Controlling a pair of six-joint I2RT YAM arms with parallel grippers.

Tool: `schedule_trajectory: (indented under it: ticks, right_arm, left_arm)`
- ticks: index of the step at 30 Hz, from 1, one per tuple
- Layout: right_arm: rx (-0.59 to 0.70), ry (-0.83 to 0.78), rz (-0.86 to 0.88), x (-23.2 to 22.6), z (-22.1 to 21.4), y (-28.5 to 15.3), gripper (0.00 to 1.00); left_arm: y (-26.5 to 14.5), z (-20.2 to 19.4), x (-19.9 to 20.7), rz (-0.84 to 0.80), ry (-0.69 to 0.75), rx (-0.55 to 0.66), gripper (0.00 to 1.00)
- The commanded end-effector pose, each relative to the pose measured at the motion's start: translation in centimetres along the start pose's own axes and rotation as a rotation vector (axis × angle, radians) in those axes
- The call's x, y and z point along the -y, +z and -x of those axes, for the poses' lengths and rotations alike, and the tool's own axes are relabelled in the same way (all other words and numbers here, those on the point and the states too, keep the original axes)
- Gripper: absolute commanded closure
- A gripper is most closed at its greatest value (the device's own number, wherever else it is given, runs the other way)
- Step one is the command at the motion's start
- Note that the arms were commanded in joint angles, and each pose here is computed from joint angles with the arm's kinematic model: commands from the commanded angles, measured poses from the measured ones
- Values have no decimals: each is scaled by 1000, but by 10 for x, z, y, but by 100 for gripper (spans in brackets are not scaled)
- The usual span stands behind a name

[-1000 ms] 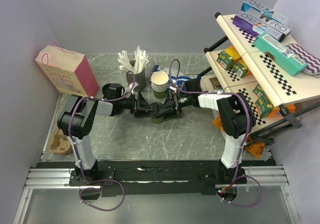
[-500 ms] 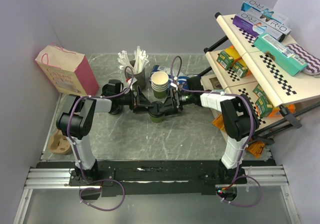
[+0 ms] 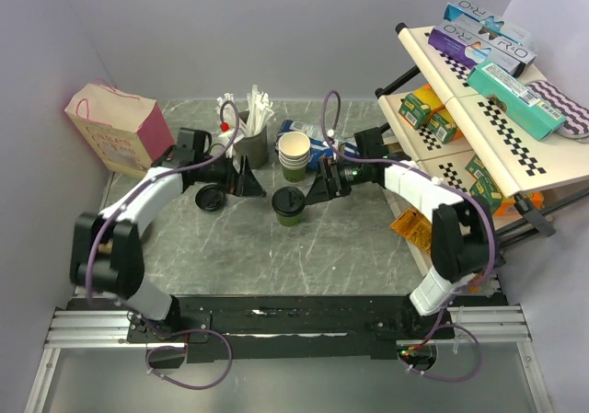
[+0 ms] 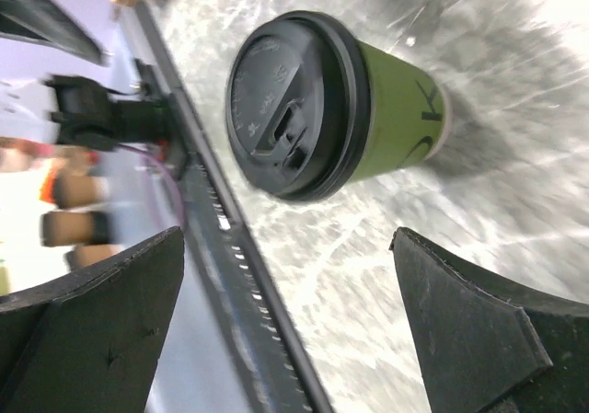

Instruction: Pack the takeout coffee

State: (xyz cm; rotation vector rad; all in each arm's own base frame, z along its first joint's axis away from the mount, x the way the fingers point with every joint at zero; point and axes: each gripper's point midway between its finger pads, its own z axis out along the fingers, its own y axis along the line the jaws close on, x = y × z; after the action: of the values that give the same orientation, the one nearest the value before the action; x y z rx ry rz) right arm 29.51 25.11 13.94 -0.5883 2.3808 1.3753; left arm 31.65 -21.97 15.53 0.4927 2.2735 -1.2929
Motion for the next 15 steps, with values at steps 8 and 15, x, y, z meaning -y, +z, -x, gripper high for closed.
schedule_trajectory:
  ticks: [8,15]
  right_arm:
    - [7,-773,-206,-62,35,-57,10]
    - [-51,-1199,-89,-130,44,0,59]
  left_arm:
    - [-74,-12,3,234,210,88,2]
    - [-130,62,-7,258,9,399,7]
